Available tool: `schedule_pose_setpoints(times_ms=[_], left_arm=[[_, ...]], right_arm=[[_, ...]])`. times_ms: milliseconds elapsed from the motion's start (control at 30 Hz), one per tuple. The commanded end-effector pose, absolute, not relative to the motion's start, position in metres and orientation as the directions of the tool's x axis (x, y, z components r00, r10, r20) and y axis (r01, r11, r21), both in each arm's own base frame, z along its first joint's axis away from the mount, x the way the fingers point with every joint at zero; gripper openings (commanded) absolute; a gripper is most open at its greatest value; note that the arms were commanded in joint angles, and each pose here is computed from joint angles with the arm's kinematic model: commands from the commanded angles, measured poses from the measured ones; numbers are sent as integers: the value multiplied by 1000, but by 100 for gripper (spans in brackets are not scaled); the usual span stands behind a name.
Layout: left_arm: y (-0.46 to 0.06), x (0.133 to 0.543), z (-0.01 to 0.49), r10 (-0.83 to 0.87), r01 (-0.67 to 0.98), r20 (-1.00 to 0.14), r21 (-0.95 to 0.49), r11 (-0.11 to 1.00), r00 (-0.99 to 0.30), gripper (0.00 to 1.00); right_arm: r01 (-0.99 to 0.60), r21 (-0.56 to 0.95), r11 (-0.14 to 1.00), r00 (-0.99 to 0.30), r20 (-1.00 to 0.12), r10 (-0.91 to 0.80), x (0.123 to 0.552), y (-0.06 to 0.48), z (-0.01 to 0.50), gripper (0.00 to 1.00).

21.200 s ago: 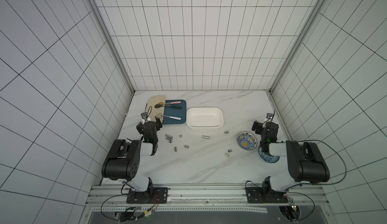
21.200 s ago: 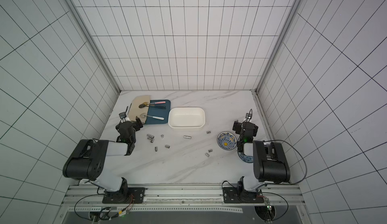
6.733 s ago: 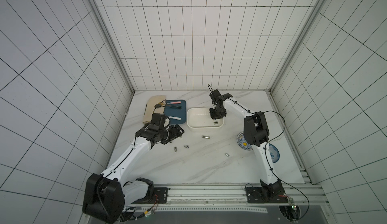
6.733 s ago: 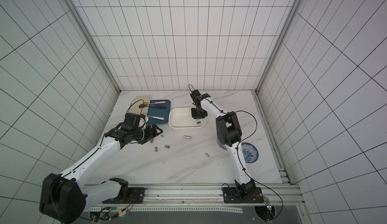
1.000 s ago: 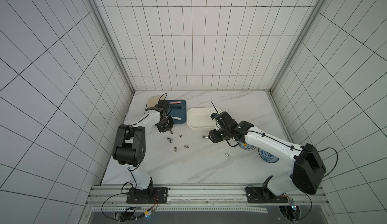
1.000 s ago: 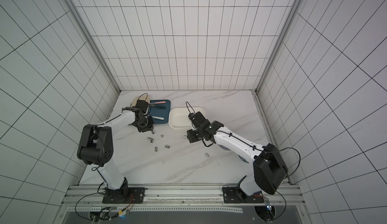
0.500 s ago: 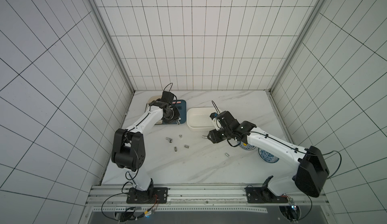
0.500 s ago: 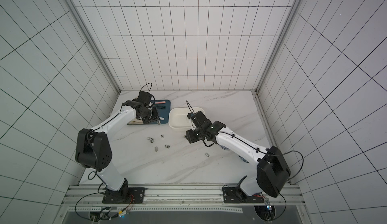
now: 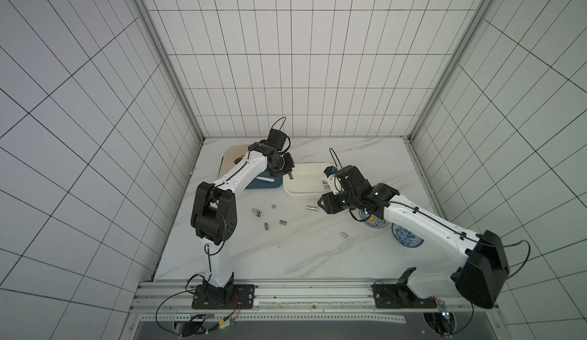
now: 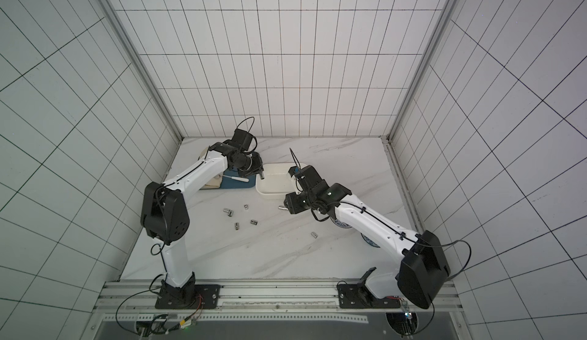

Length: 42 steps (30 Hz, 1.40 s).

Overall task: Put the socket on the desktop into the storage box
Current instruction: Place the socket head in the storage box, then pick up the socket head from the center of the board.

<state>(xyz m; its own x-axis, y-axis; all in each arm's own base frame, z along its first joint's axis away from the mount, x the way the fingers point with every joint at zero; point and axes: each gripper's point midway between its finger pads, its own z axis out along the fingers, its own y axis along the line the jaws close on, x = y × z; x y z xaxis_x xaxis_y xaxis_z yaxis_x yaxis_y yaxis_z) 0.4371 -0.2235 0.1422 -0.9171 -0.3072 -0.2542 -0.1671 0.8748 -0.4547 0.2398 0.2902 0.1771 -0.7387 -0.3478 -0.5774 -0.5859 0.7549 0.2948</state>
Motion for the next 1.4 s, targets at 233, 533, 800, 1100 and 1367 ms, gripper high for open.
schedule_pose_setpoints(times_ms=[233,533,800,1100,1367], left_arm=[[-250,453,112,-242,-129,-231,-417,900,-942,12],[-252,458,80,-230,-138,-205,-384,913,-951,12],[-251,460,63,-224,-143,-197,-358,923,-954,14],[-251,457,53,-216,-143,-188,-339,930,-958,20],[-250,457,53,-208,-136,-192,-334,933,-959,26]], right_arm=[[-540,298,787,-767,-559,-315,239,274,171,52],[-523,289,802,-780,-541,-314,239,267,163,52],[-514,289,807,-786,-535,-309,238,265,159,52],[-504,291,813,-795,-523,-306,237,265,155,52],[-472,267,840,-806,-517,-288,240,258,152,54]])
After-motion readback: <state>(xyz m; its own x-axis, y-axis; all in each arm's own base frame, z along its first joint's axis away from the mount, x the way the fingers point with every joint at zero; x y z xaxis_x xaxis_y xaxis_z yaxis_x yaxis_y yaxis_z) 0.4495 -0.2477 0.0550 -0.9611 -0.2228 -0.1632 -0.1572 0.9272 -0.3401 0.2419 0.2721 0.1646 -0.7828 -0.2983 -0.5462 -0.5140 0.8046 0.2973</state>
